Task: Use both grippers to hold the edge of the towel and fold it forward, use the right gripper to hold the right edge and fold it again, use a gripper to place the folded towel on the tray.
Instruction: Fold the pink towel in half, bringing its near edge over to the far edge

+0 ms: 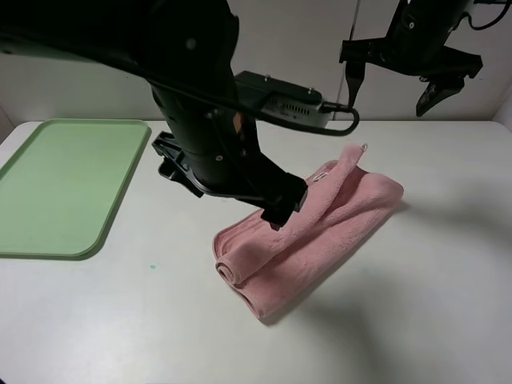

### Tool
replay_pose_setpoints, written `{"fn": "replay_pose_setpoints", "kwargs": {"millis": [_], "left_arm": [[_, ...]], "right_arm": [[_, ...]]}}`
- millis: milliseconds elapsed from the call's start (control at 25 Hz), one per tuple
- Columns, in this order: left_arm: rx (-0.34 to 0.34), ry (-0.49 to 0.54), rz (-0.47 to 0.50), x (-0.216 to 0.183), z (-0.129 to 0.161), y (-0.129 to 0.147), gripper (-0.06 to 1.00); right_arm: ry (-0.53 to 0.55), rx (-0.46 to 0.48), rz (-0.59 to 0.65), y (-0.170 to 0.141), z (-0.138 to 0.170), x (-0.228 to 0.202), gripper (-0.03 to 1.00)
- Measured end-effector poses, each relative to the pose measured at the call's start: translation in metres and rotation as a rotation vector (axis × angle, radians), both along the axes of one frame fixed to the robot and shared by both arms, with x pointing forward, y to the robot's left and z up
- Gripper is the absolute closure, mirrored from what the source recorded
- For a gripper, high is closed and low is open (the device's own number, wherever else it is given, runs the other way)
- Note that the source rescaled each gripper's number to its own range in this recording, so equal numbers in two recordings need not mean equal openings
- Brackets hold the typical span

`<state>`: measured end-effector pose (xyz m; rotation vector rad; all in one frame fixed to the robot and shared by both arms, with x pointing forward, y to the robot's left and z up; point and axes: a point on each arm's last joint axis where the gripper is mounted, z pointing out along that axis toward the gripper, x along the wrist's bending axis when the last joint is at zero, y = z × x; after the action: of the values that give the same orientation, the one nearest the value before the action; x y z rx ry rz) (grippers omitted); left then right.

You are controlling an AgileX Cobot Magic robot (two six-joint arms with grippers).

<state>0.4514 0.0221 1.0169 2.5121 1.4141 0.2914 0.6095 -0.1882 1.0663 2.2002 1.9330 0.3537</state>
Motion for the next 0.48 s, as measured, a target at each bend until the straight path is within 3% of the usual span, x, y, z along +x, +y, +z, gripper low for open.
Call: {"fn": "replay_pose_setpoints", "kwargs": {"millis": [480], "left_arm": [[-0.031,-0.127,0.001,-0.027,0.055,0.052,-0.05]], "right_arm": [[-0.104,-0.046,0.128,-0.013,0.056,-0.033,-0.03]]}}
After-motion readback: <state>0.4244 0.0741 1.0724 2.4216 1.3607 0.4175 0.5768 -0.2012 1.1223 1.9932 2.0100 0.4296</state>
